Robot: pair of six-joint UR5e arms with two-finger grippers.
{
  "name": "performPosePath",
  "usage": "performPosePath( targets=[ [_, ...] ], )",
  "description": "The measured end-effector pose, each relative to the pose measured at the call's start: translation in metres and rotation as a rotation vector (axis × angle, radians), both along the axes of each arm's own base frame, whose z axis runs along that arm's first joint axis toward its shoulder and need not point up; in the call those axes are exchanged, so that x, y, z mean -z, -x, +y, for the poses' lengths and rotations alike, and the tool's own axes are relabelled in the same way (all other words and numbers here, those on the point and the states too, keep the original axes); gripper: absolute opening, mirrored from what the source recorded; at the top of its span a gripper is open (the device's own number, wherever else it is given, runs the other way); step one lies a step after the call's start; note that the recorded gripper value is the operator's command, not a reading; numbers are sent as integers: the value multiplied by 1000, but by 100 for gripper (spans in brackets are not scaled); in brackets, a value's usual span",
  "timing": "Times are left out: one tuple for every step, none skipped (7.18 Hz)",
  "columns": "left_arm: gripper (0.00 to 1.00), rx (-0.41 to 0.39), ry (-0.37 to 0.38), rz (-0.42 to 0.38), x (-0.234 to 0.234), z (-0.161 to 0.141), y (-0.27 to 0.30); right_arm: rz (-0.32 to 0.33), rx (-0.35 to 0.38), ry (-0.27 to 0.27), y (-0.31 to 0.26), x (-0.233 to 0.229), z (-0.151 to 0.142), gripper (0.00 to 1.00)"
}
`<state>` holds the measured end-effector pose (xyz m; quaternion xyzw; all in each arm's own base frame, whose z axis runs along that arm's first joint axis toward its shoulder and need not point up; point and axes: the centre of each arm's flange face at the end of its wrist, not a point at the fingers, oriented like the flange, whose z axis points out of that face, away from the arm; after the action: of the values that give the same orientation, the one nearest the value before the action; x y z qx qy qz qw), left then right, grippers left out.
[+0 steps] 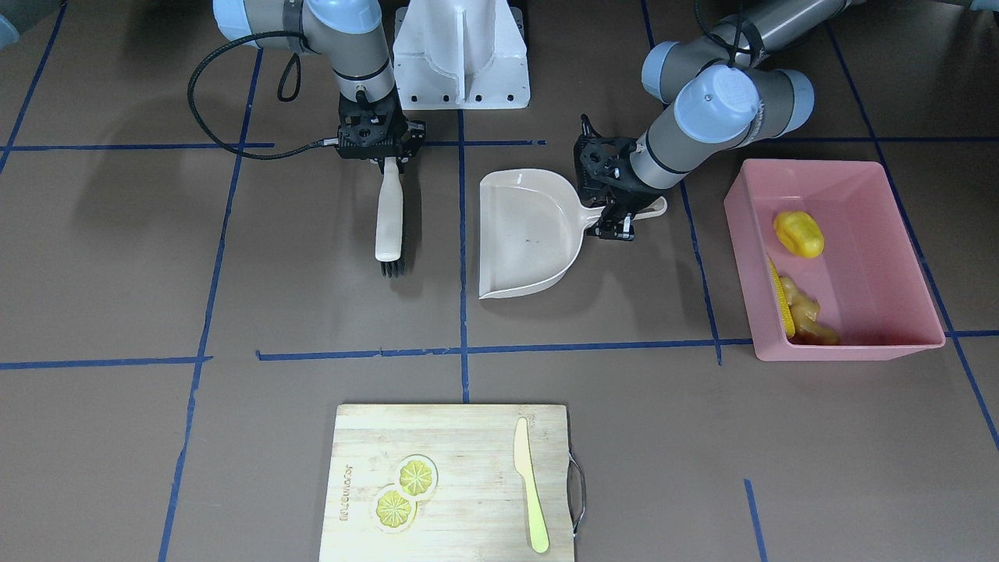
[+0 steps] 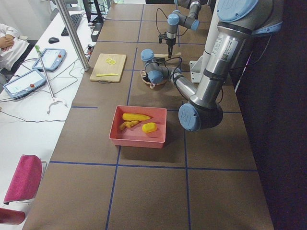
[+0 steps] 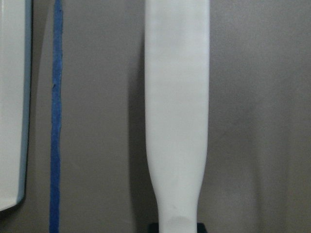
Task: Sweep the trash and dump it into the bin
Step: 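Lower the empty dustpan back onto the table with the left gripper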
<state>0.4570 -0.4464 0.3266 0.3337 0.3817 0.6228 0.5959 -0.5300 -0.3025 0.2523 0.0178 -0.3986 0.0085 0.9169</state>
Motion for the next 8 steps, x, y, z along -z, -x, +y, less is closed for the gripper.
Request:
performPosePath(
  targets=[
    [38, -3, -10, 9, -5, 0, -7, -1, 0, 0, 0, 0, 0, 0],
    [40, -5, -16, 16, -6, 0, -10, -1, -1, 0, 0, 1, 0, 0],
    [40, -2, -20, 21, -3, -1, -11, -1, -1, 0, 0, 1, 0, 0],
    [50, 10, -9, 22, -1, -1, -11, -1, 0, 0, 0, 0, 0, 0],
    [72, 29, 22, 23, 1, 0, -11, -1, 0, 0, 0, 0, 0, 0],
    [86, 44, 48, 24, 2, 0, -10, -1, 0, 0, 0, 1, 0, 0],
    [100, 54, 63, 24, 3, 0, -10, -1, 0, 1, 0, 1, 0, 0],
    [100, 66, 67, 23, 5, 0, -9, -1, 0, 0, 0, 1, 0, 0]
  ],
)
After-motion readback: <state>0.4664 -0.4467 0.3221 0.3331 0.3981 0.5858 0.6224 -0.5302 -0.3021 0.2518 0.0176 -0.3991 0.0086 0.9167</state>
